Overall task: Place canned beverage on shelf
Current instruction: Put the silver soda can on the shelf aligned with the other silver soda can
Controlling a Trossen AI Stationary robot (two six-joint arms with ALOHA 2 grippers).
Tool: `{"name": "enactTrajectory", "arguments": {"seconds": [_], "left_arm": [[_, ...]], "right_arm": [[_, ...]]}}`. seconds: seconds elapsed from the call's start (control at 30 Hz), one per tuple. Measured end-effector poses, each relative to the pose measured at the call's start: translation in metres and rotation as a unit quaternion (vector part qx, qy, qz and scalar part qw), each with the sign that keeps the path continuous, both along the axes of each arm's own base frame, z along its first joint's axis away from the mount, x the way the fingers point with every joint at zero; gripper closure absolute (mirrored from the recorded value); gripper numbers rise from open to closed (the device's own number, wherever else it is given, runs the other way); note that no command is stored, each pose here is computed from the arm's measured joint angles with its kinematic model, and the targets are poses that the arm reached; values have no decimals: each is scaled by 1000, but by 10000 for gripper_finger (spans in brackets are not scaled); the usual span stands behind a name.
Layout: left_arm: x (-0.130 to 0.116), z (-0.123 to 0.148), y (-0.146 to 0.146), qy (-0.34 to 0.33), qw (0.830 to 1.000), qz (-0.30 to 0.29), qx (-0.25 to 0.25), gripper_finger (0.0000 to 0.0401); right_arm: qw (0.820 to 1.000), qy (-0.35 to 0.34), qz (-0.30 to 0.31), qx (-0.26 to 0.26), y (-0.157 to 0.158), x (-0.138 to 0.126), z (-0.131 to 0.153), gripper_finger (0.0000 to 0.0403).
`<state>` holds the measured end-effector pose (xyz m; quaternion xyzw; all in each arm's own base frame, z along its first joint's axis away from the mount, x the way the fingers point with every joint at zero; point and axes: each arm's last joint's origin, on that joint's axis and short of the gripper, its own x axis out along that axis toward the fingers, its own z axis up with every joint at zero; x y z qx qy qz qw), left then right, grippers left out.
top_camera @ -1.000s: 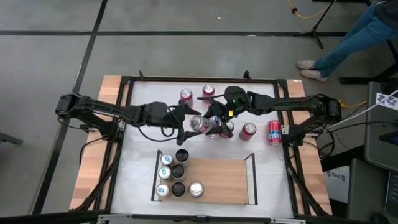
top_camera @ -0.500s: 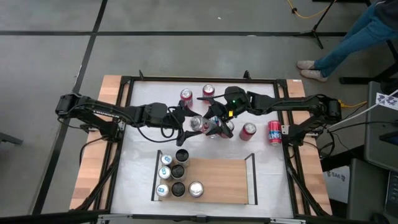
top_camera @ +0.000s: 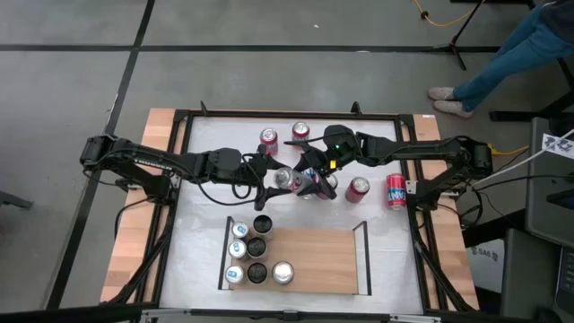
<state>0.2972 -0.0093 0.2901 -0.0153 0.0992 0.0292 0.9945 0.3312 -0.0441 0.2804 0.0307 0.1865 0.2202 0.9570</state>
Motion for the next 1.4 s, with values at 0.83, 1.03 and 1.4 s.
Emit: {"name": "enactTrajectory", "arguments": {"seconds": [0.83, 1.03, 1.4], "left_arm": [[0, 0, 0, 0, 1000, -2, -7, 117], [0, 0, 0, 0, 1000, -3, -6, 117], [0, -1, 0, 4, 1000, -1, -12, 116]], "right_arm": [[1000, 11, -2, 13, 0, 0, -1, 109], [1000, 12, -2, 13, 0, -1, -1, 109], [1000, 19, -9, 18, 0, -1, -2, 39]]}}
